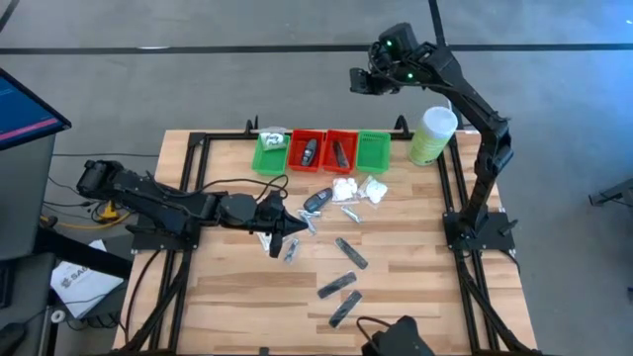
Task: Pick & Place Travel size toiletries
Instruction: Adjust the right green basket
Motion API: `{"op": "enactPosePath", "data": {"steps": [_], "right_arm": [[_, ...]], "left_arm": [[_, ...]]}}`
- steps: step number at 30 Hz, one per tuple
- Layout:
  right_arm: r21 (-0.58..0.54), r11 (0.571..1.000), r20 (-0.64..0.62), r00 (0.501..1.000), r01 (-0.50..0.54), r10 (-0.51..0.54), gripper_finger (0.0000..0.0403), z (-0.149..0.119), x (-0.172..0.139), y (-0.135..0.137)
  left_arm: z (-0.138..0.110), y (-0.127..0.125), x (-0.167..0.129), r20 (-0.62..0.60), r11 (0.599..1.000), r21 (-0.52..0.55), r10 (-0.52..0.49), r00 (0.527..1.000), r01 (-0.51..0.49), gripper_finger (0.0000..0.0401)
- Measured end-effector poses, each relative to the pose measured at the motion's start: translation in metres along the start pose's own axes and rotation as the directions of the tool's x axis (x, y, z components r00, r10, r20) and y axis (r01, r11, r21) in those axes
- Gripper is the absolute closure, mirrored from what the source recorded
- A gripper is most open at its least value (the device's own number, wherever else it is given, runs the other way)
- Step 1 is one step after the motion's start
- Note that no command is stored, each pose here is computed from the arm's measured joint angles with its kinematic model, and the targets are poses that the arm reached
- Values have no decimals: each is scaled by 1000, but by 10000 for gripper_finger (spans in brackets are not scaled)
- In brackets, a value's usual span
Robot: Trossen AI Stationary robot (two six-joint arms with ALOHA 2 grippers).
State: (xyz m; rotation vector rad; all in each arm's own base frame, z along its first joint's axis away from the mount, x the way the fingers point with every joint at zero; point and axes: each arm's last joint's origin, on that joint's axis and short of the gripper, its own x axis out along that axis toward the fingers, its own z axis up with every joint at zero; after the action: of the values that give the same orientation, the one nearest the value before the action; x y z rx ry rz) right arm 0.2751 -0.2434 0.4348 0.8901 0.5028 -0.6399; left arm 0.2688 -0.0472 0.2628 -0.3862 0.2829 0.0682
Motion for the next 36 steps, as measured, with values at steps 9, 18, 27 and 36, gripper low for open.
{"op": "enactPosePath", "data": {"steps": [9,18,27,36], "right_arm": [[0,1000,-3,1000,13,-13,403,-1,1,-1],[2,991,-185,974,134,-131,403,-51,77,-25],[75,977,-195,964,201,-183,403,-95,133,-60],[90,960,-330,917,266,-223,403,-119,189,-82]], "left_arm": [[0,0,0,-1,1000,1,-1,1000,1,399],[0,0,0,6,1000,1,12,1000,-12,399],[-2,-4,-1,1,1000,-24,0,1000,0,399],[-4,-8,-2,13,999,-39,22,1000,-22,399]]}}
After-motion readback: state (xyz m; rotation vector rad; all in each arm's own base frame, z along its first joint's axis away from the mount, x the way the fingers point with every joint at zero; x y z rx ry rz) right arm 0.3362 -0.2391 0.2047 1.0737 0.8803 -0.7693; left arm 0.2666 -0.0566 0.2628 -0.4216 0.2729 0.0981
